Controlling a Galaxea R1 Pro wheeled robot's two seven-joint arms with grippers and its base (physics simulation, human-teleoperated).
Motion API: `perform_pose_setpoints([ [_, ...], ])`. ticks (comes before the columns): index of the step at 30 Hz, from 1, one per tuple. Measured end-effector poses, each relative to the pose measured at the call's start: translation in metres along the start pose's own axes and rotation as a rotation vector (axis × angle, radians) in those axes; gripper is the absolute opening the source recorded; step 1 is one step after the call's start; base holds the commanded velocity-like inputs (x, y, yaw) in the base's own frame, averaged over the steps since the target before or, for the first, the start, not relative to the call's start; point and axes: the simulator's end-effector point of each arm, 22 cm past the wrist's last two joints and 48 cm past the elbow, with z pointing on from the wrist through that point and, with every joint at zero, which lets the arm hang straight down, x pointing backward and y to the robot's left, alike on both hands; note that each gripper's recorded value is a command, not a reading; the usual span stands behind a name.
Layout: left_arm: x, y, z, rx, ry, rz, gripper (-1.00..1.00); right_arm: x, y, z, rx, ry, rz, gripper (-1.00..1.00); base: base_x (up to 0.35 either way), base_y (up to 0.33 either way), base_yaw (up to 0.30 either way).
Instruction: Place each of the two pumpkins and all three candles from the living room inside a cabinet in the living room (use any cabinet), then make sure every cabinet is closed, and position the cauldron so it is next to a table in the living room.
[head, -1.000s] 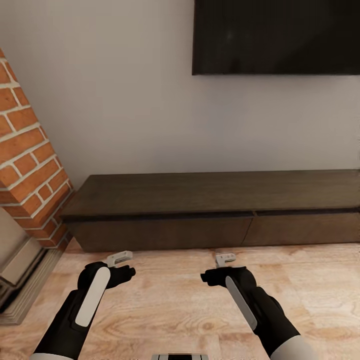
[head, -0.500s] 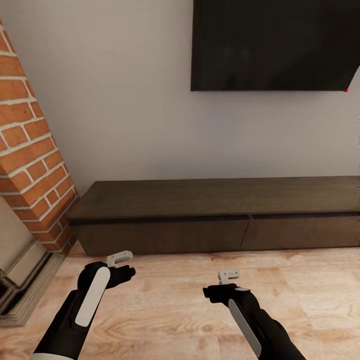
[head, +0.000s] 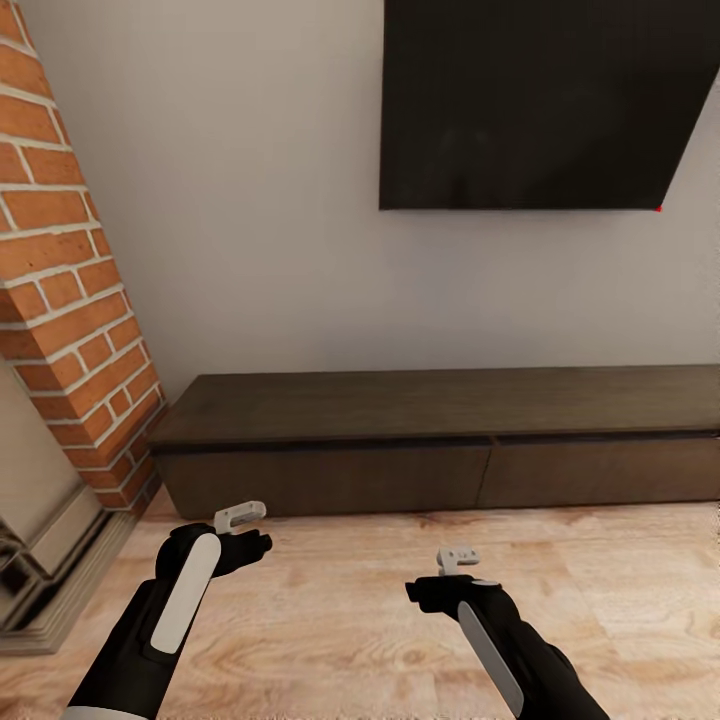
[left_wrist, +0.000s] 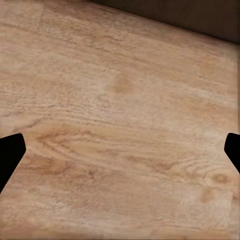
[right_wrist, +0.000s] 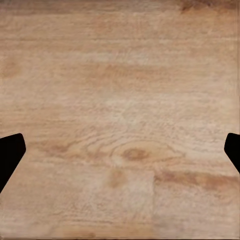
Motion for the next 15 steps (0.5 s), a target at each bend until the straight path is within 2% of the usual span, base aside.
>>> perform_pose_setpoints([
  [4,-0.006,-0.002,-0.007,0.003,-0.013,0.000,1.00,-0.006,0.000,-0.005,0.001,-0.010,-0.002,1.00,-0.120,0.000,0.000],
  [12,-0.018,-0.006,-0.020,0.005,-0.012,0.000,1.00,-0.019,0.002,-0.017,-0.002,-0.008,-0.002,1.00,-0.015,0.000,0.000],
  [15,-0.023,-0.007,-0.025,0.004,-0.012,0.000,1.00,-0.024,0.003,-0.021,-0.002,-0.007,-0.002,1.00,-0.161,0.000,0.000],
])
